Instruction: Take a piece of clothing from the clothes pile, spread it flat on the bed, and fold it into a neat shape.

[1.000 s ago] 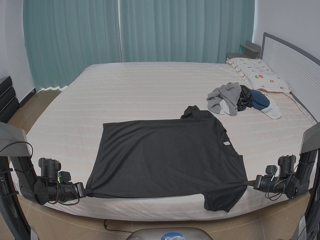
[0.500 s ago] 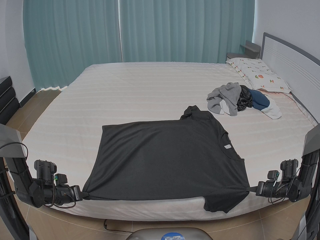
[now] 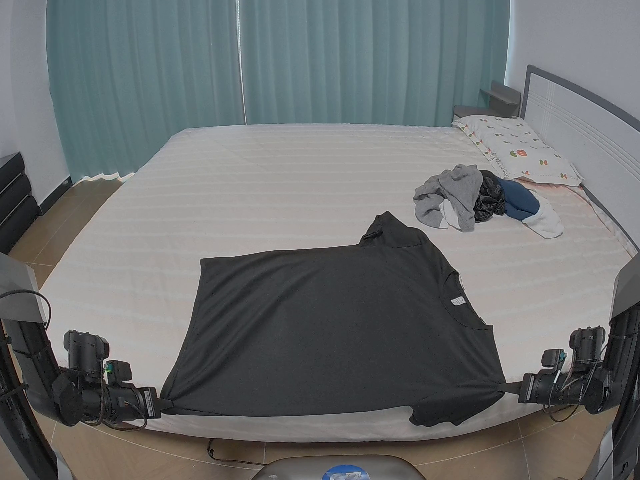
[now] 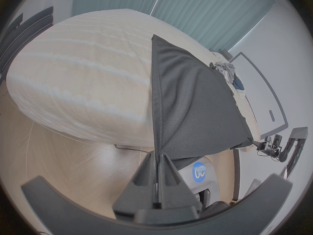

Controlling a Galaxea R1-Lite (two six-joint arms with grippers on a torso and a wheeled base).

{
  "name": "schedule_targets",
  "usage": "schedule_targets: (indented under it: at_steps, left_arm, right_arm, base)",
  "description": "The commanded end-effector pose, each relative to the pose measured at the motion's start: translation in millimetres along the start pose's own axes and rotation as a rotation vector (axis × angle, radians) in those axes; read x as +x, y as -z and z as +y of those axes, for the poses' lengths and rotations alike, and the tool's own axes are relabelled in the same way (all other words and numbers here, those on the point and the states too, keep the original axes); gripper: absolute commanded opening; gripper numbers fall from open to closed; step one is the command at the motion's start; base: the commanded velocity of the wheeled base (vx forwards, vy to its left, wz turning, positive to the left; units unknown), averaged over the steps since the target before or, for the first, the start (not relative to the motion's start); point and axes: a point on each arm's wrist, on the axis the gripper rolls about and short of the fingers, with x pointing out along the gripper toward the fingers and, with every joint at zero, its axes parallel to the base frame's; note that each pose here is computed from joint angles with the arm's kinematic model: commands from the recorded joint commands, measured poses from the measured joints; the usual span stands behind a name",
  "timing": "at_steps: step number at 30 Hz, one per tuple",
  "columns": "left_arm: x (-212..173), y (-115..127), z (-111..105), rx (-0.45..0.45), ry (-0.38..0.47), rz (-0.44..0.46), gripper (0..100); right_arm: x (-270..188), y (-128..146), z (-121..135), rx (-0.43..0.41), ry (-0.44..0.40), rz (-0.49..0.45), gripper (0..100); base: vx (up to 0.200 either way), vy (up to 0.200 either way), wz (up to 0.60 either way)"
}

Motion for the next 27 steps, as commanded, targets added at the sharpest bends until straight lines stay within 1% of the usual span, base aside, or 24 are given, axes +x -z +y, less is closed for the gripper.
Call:
schedule_targets:
  at_steps: [1, 5, 9, 13, 14, 15, 18, 21, 25, 26, 27]
  left_arm:
    - [-7.0, 7.4, -1.7, 0.019, -0.006, 0.012, 0]
    - [-11.4, 13.9, -2.3, 0.034, -0.010, 0.027, 0]
    - [-13.7, 12.7, -3.4, 0.040, -0.007, 0.013, 0]
    - [-13.0, 6.0, -4.4, 0.044, -0.004, -0.017, 0]
    - [-13.5, 2.3, -5.3, 0.047, -0.001, -0.035, 0]
    - [-13.7, 2.3, -5.4, 0.046, -0.001, -0.035, 0]
    - [-14.4, -10.4, -9.4, 0.001, 0.016, -0.091, 0]
    - [-13.7, -23.9, -13.1, -0.057, 0.034, -0.136, 0]
    - [-9.5, -33.1, -17.3, -0.087, 0.024, -0.165, 0]
    - [-6.9, -41.0, -19.7, -0.114, 0.014, -0.195, 0]
    - [-5.7, -44.3, -21.0, -0.128, 0.013, -0.205, 0]
  right_arm:
    - [-7.3, 7.2, 0.1, 0.002, 0.004, 0.015, 0]
    - [-10.4, 6.7, -4.2, -0.003, 0.020, 0.005, 0]
    - [-11.6, 6.7, -5.9, -0.005, 0.024, 0.003, 0]
    - [-10.9, 3.4, -3.8, -0.027, -0.014, -0.019, 0]
    - [-10.1, -0.1, -3.3, -0.044, -0.035, -0.043, 0]
    - [-10.1, -0.7, -3.2, -0.046, -0.037, -0.047, 0]
    - [-5.0, -8.8, -2.6, -0.076, -0.060, -0.101, 0]
    - [0.1, -17.8, 0.0, -0.069, -0.081, -0.137, 0]
    - [5.5, -26.6, 4.0, -0.066, -0.106, -0.163, 0]
    - [9.6, -32.4, 5.7, -0.078, -0.120, -0.178, 0]
    - [11.1, -35.1, 5.2, -0.080, -0.122, -0.187, 0]
  base:
    - [0.000, 0.000, 0.00]
    - [0.000, 0.000, 0.00]
    - [0.000, 0.000, 0.00]
    - [0.000, 0.000, 0.00]
    - [0.000, 0.000, 0.00]
    - [0.000, 0.000, 0.00]
    - [0.000, 0.000, 0.00]
    - [0.000, 0.000, 0.00]
    - [0.000, 0.000, 0.00]
    - [0.000, 0.000, 0.00]
    - [0.000, 0.000, 0.00]
